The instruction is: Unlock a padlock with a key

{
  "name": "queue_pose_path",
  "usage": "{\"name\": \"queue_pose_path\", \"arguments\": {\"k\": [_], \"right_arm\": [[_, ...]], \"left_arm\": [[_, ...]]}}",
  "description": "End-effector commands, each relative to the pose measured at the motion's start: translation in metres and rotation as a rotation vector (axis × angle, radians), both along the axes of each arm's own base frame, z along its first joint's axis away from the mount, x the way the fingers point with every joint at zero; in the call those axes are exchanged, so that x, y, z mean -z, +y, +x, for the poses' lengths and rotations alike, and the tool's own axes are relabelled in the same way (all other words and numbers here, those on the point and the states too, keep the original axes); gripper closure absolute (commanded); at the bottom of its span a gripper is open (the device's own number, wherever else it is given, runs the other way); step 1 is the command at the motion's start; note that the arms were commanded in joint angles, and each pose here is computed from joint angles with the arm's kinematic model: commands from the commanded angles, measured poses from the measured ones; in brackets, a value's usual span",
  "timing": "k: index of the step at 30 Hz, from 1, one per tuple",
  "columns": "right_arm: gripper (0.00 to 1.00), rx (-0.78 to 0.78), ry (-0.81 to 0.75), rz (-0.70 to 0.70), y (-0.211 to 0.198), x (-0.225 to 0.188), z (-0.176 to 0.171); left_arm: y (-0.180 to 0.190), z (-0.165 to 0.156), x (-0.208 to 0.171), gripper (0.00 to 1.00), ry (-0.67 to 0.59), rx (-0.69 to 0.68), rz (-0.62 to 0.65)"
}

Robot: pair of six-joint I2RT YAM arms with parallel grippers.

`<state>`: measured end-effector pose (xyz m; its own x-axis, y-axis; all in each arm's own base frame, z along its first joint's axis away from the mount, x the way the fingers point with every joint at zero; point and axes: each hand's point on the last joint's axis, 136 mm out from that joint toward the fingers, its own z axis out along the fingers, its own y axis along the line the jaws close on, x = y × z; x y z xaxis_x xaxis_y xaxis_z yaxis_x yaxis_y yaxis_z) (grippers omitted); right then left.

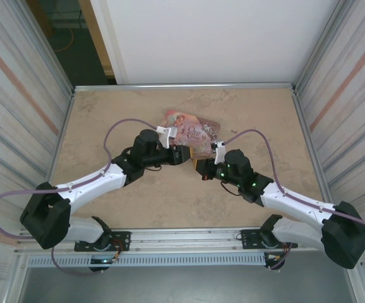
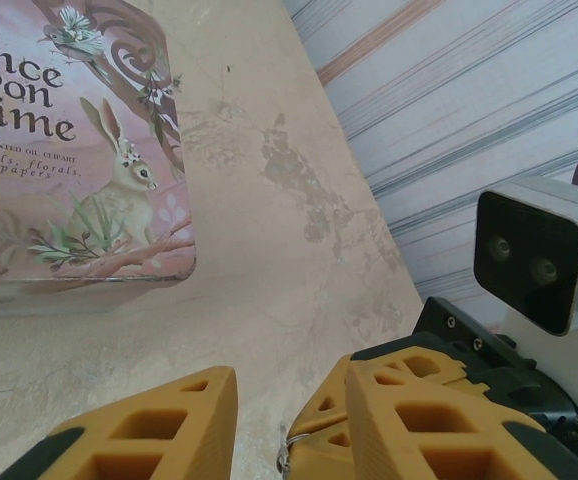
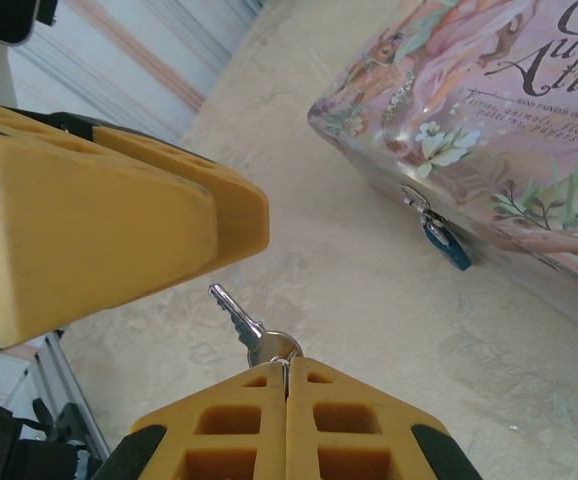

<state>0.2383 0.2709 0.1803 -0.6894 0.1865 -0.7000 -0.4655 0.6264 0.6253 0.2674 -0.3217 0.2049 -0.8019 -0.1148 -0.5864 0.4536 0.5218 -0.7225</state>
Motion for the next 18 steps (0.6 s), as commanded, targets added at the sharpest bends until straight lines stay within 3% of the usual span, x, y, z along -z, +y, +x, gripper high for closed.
{"name": "queue_pose_path", "arguments": {"k": [1,6,18], "right_arm": [[1.0,0.009,-0.051,0.054,0.0073,-0.0262,0.0063],[1.0,0.013,-0.059,0.06,0.0075,-0.0295,0.0071],[1.0,0.019,-0.058,0.075,0.0133,-0.0304,0.0124]], "left_arm": [[-0.002,0.0051,-0.0127,0.65,-0.051,-0.008,0.003],[-0.0023,0.0042,-0.01,0.64,-0.044,-0.005,0.007],[-0.0017,0.0024,-0.0162,1.0,-0.07,0.008,0.013]]}}
